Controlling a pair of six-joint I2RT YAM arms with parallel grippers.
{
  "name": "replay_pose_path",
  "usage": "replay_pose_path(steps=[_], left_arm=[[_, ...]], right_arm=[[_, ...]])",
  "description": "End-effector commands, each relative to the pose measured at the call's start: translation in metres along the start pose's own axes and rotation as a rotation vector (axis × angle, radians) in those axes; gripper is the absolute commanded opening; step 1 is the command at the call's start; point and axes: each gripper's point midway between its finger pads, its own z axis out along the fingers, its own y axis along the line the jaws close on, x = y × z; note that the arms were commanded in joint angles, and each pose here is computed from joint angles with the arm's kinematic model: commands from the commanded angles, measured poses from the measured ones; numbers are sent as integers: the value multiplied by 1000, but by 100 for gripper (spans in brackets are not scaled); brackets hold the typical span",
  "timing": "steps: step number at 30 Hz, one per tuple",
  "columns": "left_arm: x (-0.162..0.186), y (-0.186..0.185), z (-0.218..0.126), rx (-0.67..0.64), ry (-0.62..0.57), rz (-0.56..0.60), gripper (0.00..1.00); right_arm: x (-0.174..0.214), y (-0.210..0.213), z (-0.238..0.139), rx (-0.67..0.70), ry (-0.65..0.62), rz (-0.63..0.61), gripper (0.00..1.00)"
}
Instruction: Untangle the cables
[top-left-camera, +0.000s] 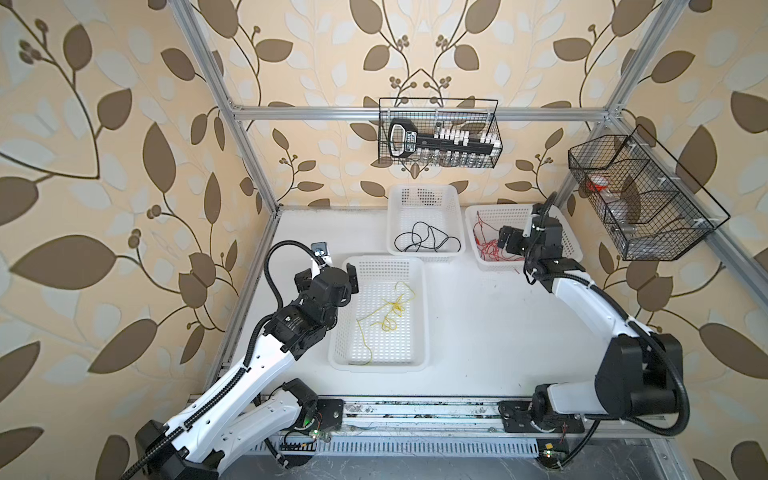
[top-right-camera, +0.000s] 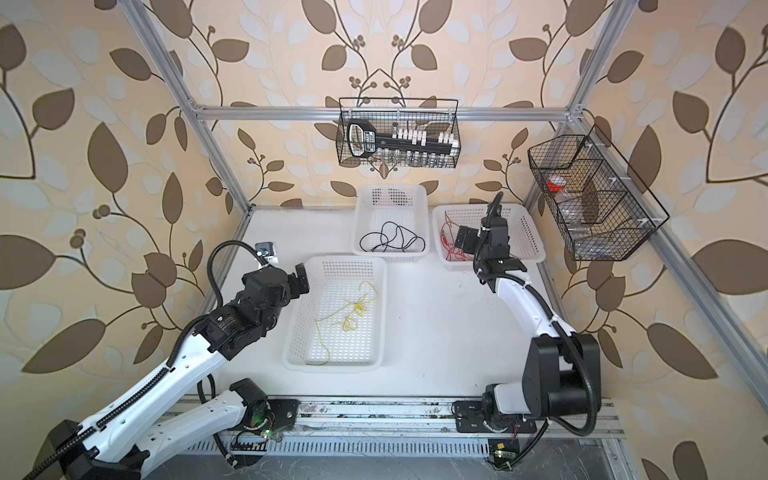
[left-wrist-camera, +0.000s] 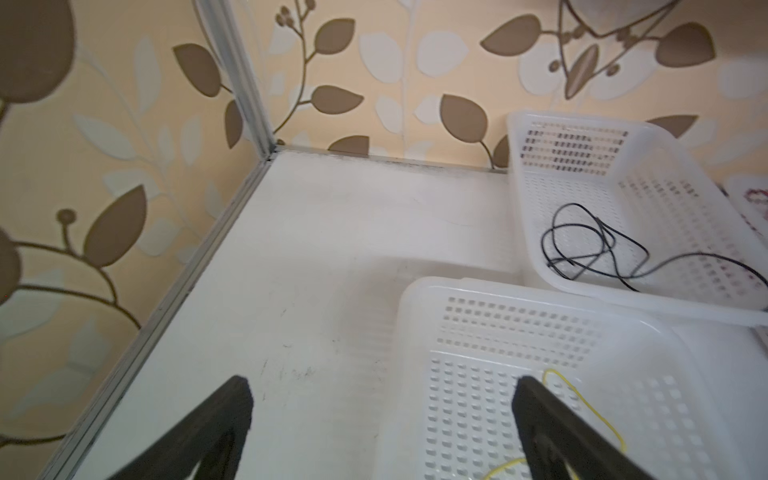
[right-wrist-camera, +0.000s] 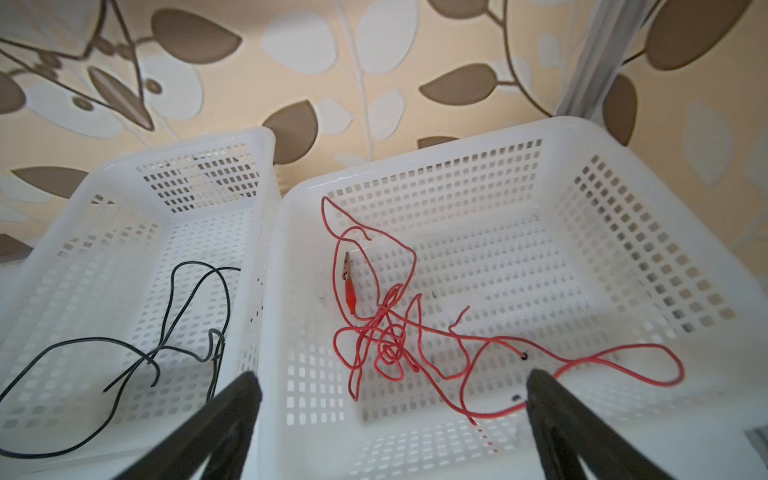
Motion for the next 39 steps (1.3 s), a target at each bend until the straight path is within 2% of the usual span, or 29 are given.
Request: replay_pose_path(steps=[1,6,8,12,15,17,19,21,24,28,32,36,39], left_arm=[[2,46,1,-212,-66,-58,99],[7,78,10,-371,-98,-60,99],[12,89,17,-431,-119,-55,99],[31,100,32,-453,-131,-65,99],[38,101,40,-412,-151,-60,99],[39,97,48,-359,-172,-42,99],[40,90,56,-312,-175,-20,99],[47,86,68,-289,-147,-2,99],[61,92,84,-313,-106,0,99],[79,101,97,-272,-124,-31,99],[87,93,108,-141,-138,-103,99],[86,91,120,-139,-123,-59,99],[91,97,132,-145,-131,-74,99]], right_arm=[[21,-13,-14,90,-8,-17,100],[41,-29,-35,190,-74,-94,100],[51,-42,-39,239,-103,-80,100],[70,-52,-43,241,-165,-97,100],[87,-52,-38,226,-165,-113,100],[96,-47,-34,195,-208,-121,100],[104,-44,-34,211,-246,-184,100],[99,-40,-39,237,-306,-235,100],[104,-43,-42,211,-370,-203,100],[107,-53,-42,167,-371,-141,100],[108,-52,-39,157,-354,-146,100],[109,-50,-37,135,-343,-144,100],[119,-44,-32,67,-332,-155,100]])
